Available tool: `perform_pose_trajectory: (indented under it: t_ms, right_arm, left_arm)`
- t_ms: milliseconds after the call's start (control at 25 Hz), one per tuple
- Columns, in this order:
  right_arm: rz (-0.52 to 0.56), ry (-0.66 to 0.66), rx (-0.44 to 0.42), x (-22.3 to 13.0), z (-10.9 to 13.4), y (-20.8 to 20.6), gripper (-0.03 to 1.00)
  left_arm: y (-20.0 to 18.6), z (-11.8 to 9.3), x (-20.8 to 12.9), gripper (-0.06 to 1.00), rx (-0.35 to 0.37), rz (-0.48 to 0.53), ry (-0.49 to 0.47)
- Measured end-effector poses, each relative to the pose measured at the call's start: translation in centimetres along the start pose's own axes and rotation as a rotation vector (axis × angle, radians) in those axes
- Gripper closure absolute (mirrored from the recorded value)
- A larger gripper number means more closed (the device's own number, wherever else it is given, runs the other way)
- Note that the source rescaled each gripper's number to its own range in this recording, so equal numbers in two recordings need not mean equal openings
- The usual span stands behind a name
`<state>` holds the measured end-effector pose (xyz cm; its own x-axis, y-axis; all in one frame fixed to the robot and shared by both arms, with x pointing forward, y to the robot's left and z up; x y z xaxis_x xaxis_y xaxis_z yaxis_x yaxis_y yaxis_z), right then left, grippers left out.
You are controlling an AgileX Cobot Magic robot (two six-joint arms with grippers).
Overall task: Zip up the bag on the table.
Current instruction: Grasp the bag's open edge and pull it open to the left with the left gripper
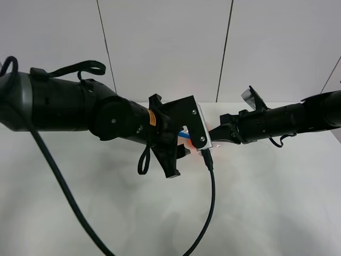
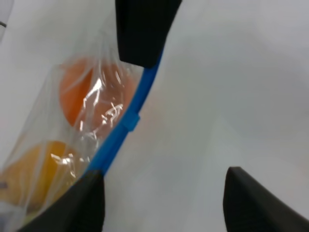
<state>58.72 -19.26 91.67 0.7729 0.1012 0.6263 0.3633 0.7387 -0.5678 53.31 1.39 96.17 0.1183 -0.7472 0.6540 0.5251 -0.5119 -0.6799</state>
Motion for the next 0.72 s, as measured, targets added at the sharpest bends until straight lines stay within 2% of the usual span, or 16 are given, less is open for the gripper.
perform_pose_trajectory:
  t_ms: [360,720]
  right_arm:
    - [0.005,0.001,0.017,-0.1,0.2,0.0,0.97]
    - [-0.013,0.035,0.053,0.2,0.7,0.0,0.97]
  left_arm:
    - [2.8,0.9,1.7,0.19,0.014,-0.019,0.024]
    - [4.3,0.8,1.2,0.19,0.014,-0.002,0.081]
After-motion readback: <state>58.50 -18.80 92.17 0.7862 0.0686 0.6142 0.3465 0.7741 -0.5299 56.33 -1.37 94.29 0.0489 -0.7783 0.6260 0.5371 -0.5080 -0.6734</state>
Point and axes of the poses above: a point on each arm's last joint axis where the gripper is mounted, y pointing out along that axis toward the gripper, z along the wrist's bending axis when the last joint is at zero, x = y × z, the point moved 4 cm from there along y, pointing out along that axis toward the gripper, and after that the axes turned 13 degrees about -y, right-handed, at the moved point
